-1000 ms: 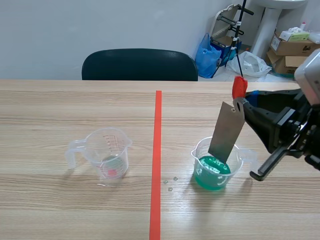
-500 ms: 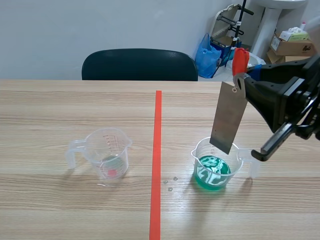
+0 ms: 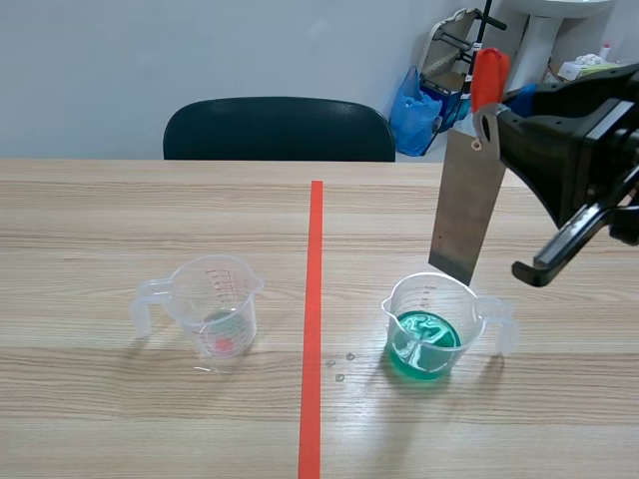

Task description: Do the redox reaction experiment

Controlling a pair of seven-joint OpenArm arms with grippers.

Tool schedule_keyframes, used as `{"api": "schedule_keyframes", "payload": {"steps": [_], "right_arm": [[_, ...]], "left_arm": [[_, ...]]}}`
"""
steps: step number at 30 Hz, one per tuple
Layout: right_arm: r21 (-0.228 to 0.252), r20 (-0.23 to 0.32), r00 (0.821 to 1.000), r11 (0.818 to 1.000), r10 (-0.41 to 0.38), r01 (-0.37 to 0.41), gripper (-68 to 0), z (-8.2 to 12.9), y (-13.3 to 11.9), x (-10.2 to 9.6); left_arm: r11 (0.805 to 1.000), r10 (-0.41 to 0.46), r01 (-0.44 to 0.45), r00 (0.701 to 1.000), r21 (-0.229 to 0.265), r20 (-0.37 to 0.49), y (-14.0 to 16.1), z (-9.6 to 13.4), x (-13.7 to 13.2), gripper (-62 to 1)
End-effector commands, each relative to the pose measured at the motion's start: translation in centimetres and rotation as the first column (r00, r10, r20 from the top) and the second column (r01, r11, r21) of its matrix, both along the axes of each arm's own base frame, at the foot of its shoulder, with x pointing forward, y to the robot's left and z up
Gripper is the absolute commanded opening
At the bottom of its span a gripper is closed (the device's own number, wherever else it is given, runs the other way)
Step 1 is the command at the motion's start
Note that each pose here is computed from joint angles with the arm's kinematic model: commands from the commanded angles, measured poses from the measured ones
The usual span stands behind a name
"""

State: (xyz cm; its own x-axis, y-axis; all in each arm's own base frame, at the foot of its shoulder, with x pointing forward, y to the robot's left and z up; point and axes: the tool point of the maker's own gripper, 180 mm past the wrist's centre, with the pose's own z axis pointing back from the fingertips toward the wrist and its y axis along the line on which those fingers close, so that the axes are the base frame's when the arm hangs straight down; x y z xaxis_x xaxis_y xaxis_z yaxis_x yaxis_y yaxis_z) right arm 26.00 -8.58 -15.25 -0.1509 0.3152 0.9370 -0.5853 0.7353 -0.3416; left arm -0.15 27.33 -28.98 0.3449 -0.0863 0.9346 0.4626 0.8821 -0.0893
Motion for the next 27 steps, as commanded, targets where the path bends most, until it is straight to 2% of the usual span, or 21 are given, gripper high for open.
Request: {"api": "schedule_keyframes", "payload": {"steps": [1, 8, 27], "right_arm": [[-0.007, 0.025, 1.000, 1.000, 0.007, -0.006, -65.6, 0.86, 0.10, 0.01], [-0.005, 0.006, 1.000, 1.000, 0.002, -0.002, -65.6, 0.33, -0.14, -0.48], [0.008, 0.036, 0.999, 1.000, -0.002, 0.002, -65.6, 1.00, -0.52, -0.51]], "left_arm": [[1.000, 0.011, -0.011, 1.000, -0.013, 0.011, -0.13, 0.24, -0.06, -4.3], [1.000, 0.011, -0.011, 1.000, -0.013, 0.011, -0.13, 0.24, -0.06, -4.3], [1.000, 0.011, -0.010, 1.000, -0.013, 0.011, -0.12, 0.25, -0.04, -4.3]]}}
